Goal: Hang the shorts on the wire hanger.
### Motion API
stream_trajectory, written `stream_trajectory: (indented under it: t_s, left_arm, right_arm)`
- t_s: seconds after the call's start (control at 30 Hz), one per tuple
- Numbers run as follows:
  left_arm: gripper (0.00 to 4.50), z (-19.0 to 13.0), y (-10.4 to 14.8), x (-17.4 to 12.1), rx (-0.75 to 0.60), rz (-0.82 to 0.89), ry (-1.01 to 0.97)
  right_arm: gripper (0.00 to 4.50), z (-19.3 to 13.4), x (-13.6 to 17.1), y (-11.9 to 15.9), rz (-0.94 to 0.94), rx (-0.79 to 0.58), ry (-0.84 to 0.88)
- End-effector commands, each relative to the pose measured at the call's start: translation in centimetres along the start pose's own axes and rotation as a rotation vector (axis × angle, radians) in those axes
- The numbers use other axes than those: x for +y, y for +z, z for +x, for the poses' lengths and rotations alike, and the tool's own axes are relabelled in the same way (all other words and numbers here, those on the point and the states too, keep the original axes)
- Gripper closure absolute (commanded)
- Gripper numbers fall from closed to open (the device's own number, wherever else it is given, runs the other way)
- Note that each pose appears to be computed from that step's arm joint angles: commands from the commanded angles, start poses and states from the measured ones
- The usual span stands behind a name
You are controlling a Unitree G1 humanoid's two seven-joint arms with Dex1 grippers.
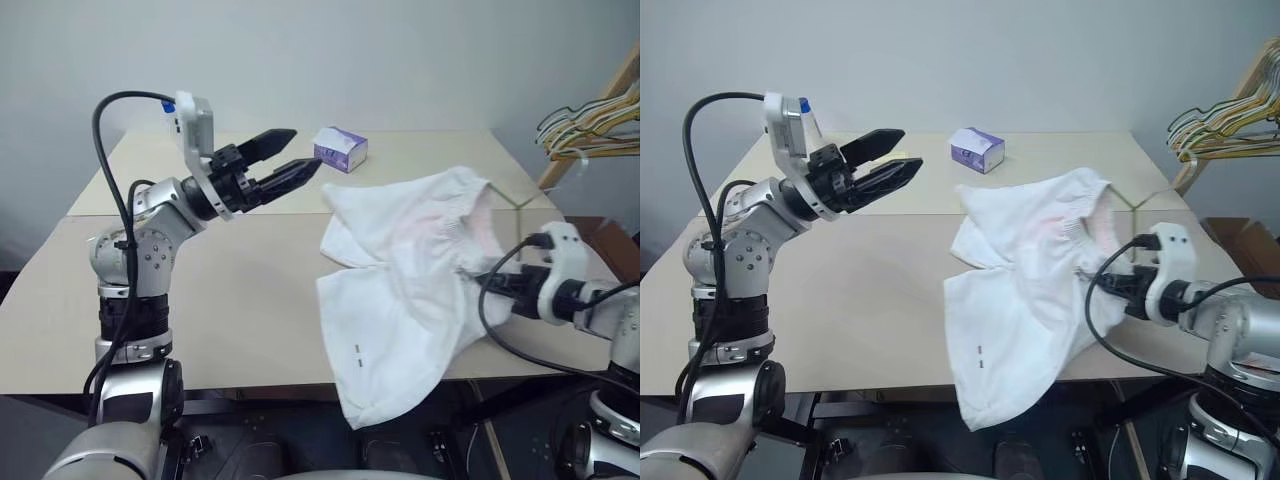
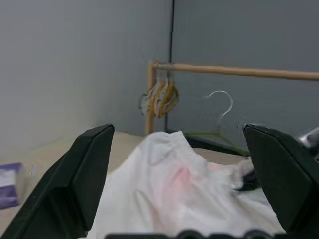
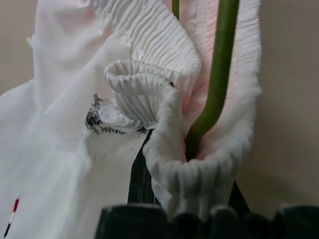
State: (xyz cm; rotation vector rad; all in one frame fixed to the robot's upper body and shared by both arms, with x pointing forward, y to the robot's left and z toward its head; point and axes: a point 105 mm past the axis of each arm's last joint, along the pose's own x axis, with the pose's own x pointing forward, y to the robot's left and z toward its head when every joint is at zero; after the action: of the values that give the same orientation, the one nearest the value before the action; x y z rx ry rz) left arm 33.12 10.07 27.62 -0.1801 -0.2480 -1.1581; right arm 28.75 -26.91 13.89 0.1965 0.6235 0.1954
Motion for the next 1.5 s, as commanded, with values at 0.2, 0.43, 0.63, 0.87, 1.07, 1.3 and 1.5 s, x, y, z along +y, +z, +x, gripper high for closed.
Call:
stream_trajectory:
  t_s: [0.2, 0.43, 0.63, 0.87, 1.07, 1.3, 1.5]
  left_arm:
    - [0.03, 1.8, 2.0, -3.2, -0.056, 0.040, -0.085]
    - [0.03, 1.7, 2.0, -3.6, -0.045, 0.132, -0.133]
    - [0.03, 1.5, 1.7, -4.1, -0.042, 0.145, -0.159]
    - [0.03, 1.4, 1.3, -4.1, -0.035, 0.156, -0.160]
    - [0.03, 1.4, 1.2, -4.3, -0.036, 0.163, -0.164]
    - [0.03, 1.3, 1.0, -4.5, -0.030, 0.161, -0.162]
    - [0.03, 1.2, 1.0, -4.6, -0.024, 0.156, -0.166]
  right_arm:
    - [4.50, -4.2, -5.8, 3.0, 0.137, -0.191, -0.361]
    - [4.50, -6.2, -8.1, 6.7, 0.293, -0.315, -0.462]
    - [4.50, -7.6, -10.0, 8.3, 0.467, -0.375, -0.562]
    - [4.50, -9.5, -11.7, 9.9, 0.663, -0.420, -0.618]
    - [4.50, -9.9, -13.2, 10.1, 0.737, -0.410, -0.646]
    - [4.50, -9.7, -15.9, 8.2, 0.798, -0.391, -0.710]
    - [4.50, -9.8, -16.3, 8.1, 0.766, -0.384, -0.724]
